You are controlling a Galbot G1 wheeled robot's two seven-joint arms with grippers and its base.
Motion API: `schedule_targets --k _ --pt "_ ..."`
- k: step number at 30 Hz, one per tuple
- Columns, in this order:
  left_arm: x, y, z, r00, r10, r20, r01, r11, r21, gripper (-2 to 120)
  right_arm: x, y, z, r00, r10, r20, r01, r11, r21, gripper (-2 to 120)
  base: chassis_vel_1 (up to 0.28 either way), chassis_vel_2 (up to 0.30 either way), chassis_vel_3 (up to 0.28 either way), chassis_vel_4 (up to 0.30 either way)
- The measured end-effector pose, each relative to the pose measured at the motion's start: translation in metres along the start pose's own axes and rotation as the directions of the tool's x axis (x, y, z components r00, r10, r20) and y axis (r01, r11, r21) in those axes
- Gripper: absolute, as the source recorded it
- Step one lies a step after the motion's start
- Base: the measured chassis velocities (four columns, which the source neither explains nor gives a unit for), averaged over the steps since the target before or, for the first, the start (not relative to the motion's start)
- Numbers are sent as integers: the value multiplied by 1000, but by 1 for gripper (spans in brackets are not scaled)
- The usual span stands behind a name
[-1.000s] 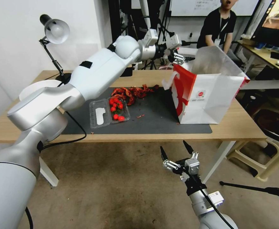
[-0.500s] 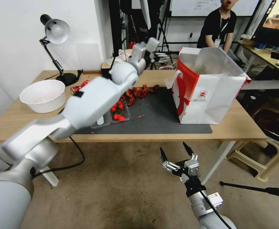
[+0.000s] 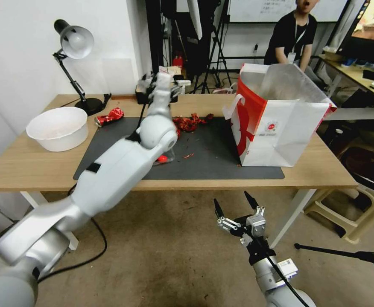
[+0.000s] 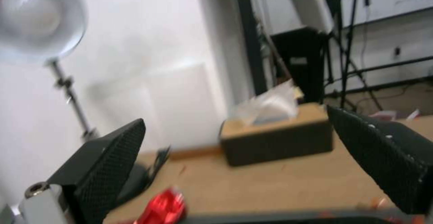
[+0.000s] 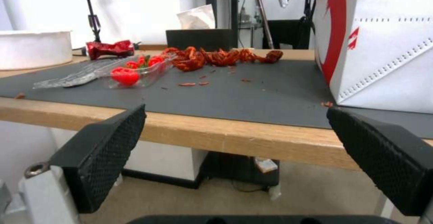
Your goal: Pick up the trash from the table and place it into the takeout bag.
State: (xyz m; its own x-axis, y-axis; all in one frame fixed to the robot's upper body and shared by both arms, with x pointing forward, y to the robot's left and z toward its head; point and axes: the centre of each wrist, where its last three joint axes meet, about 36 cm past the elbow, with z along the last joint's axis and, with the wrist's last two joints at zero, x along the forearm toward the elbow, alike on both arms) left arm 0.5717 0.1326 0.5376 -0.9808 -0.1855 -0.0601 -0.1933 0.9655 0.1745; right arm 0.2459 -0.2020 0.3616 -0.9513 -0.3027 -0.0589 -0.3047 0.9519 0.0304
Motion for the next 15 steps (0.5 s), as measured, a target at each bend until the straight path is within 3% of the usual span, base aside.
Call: schedule_targets --k 1,4,5,12,15 --pt "0 0 0 1000 0 0 0 1000 0 100 0 0 0 1000 0 0 0 1000 0 100 0 0 0 0" --pt "20 33 30 999 -27 -41 27 1000 -10 100 2 0 0 1000 -1 -4 1 1000 0 100 0 0 0 0" --pt "20 33 30 999 -27 -41 27 1000 -10 100 2 0 0 1000 -1 -4 1 1000 0 100 0 0 0 0" --pt "65 89 68 994 -68 -80 68 998 -7 100 2 3 1 1000 -8 -8 8 1000 -6 100 0 0 0 0" --pt "80 97 77 994 -71 -83 72 997 11 100 3 4 2 1000 -7 -8 6 1000 -10 100 0 0 0 0"
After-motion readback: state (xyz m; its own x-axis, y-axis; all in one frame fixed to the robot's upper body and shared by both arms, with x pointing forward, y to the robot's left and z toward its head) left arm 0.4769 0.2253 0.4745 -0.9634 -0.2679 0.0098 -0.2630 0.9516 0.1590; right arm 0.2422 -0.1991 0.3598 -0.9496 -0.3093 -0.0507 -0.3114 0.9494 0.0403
